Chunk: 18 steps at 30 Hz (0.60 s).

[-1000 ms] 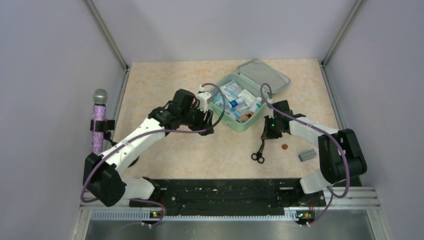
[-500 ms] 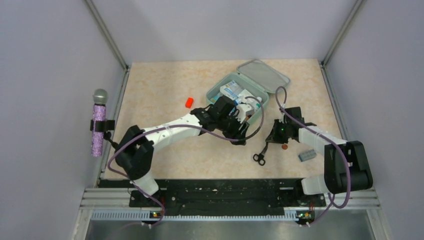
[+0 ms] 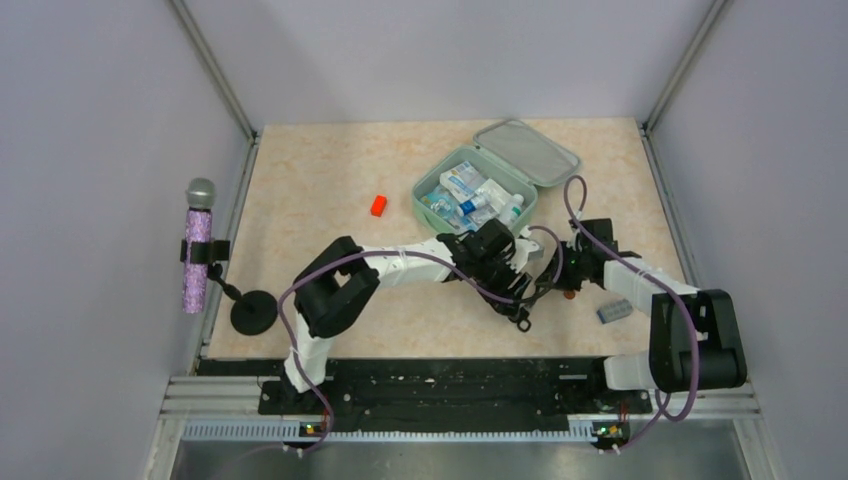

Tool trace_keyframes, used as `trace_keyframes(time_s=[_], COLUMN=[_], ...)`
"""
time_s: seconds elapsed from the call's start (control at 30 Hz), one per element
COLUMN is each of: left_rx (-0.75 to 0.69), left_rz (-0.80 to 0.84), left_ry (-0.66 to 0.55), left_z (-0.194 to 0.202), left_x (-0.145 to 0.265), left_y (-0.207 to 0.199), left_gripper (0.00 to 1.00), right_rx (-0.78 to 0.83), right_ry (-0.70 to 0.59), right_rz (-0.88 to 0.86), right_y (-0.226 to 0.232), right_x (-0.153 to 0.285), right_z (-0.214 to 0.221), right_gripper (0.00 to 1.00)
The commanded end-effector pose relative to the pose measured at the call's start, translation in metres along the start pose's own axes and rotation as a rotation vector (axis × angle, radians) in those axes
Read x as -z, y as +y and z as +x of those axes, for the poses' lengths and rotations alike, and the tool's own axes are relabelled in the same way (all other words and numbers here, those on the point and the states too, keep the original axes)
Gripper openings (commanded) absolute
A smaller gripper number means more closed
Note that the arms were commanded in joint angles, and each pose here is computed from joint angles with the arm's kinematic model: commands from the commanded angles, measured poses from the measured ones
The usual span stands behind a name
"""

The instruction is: Organize the medicine kit

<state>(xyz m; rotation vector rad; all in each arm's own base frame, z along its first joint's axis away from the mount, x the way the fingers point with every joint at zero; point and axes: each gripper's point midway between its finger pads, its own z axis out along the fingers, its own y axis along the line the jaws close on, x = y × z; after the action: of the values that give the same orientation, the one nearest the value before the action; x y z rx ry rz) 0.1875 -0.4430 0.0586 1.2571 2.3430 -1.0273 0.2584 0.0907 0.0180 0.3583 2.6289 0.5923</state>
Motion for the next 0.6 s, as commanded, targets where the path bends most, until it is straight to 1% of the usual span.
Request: trace_keyframes(time_s=[0.0,0.1,0.2,0.27,0.37,0.47,0.5,0.53,0.57], left_rx=[0.019,0.006,-0.003,-0.017,-0.043,-0.063,-0.084,-0.104,-0.127], left_rz=[0.014,0.041,0.088,0.126,0.185,0.202,0.204,0.202,0.197], left_ry=[-0.018,-0.016,-0.005,-0.002,0.009,0.013,0.010,0.008,0.006], left_z=[-0.005,-0.003,-0.003,-0.004,-0.005,-0.006,-0.007,-0.008,-0.009], left_x=[-0.007,-0.014,-0.023,-0.029,-0.034,-0.035,-0.031,-0.027,-0.021], left_y=[-0.004,-0.005,-0.009,-0.012,-0.019,-0.021,-0.022,-0.022,-0.022], left_gripper=[0.60,0.57,0.51,0.46,0.33,0.12,0.05,0.00,0.00], right_rx=[-0.036,-0.037,-0.038,-0.039,-0.038,-0.030,-0.015,-0.001,0.021], right_ry=[0.028,0.022,0.018,0.013,0.009,0.002,-0.005,-0.004,-0.010], right_rz=[0.046,0.045,0.045,0.046,0.047,0.032,0.010,-0.009,-0.032], right_y=[-0.015,-0.015,-0.015,-0.015,-0.015,-0.012,-0.007,-0.001,0.007], right_x=[-0.005,-0.005,-0.005,-0.005,-0.004,-0.002,0.000,0.004,0.010], right_z=[0.011,0.010,0.011,0.010,0.010,0.007,0.004,0.000,-0.007], right_gripper=[0.00,0.00,0.00,0.00,0.00,0.00,0.02,0.09,0.19])
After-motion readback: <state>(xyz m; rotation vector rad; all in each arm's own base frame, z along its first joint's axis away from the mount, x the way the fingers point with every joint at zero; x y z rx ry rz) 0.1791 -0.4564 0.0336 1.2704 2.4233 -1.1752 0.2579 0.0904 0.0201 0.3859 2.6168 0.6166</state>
